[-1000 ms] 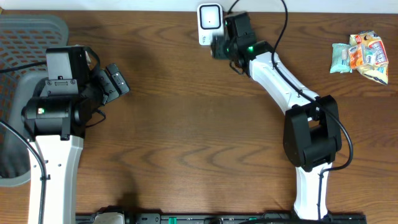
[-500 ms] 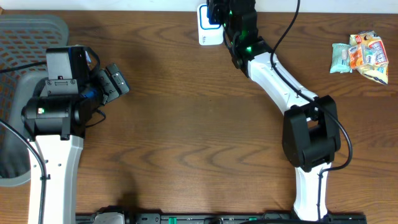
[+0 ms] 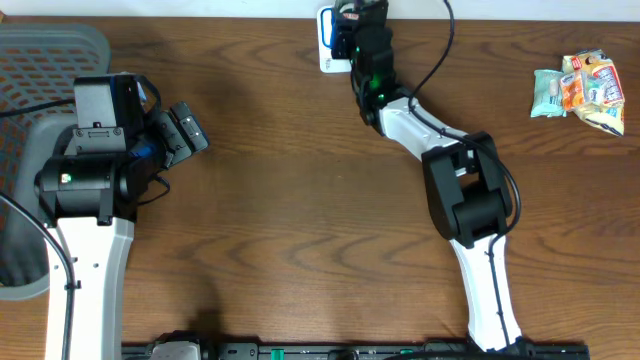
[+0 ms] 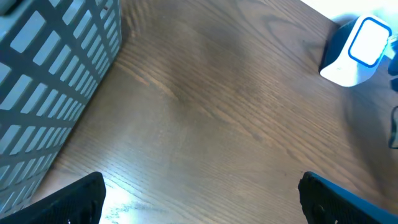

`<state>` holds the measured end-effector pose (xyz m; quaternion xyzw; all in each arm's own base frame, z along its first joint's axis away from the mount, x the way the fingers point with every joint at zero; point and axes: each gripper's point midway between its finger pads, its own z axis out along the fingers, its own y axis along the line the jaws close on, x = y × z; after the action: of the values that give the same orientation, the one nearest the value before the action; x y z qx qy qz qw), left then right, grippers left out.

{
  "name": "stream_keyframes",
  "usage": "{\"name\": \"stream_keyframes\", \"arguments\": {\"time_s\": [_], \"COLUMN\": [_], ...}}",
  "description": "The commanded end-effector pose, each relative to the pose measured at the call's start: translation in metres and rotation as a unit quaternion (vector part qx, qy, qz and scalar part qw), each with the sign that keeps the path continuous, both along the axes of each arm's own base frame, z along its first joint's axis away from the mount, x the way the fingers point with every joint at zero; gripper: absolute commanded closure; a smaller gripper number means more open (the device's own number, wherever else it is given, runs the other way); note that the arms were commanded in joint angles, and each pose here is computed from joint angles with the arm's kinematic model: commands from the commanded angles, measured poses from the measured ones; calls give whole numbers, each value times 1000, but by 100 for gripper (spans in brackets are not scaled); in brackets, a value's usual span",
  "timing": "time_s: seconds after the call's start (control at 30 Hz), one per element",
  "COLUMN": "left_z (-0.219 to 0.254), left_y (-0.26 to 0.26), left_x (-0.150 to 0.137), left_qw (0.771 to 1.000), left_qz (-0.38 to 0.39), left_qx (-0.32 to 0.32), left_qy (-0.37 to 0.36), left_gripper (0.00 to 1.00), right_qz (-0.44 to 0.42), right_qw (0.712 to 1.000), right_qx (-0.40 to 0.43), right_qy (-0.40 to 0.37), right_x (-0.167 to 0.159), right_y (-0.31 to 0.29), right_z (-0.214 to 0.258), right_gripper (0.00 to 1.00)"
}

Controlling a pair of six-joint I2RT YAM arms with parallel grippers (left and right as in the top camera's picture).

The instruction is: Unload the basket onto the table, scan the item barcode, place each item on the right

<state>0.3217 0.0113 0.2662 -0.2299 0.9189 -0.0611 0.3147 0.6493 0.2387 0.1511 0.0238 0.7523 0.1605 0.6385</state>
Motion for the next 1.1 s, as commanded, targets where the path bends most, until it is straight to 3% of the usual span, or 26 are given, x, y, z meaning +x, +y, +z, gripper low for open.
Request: {"name": "stream_keyframes", "arguments": {"time_s": [0.0, 0.3, 0.5, 0.77, 0.9, 1.07], "left_z": [3, 3, 4, 3, 4, 4], "left_y": [4, 4, 4, 4, 4, 4], "left_x": [0, 0, 0, 0, 0, 0], "left_qw": [1000, 1000, 1000, 1000, 1000, 1000], "left_qz": [1, 1, 1, 1, 1, 1], "left_qx": [8, 8, 8, 8, 8, 8], "left_qy": [-4, -4, -4, -4, -4, -4], "left_gripper": [2, 2, 2, 2, 2, 2], "right_qz": [-5, 12, -12, -95, -146, -191], "right_qw": [1000, 999, 999, 993, 976, 940], "right_qx": [-1, -32, -30, -58, -94, -140], "right_qy": [-16, -14, -24, 44, 134, 244], "right_x": [0, -8, -7, -9, -25, -53], "right_y": [4, 20, -6, -128, -209, -301], "right_z": [14, 13, 57, 97, 75, 30], "right_gripper": [50, 52, 50, 52, 54, 50]}}
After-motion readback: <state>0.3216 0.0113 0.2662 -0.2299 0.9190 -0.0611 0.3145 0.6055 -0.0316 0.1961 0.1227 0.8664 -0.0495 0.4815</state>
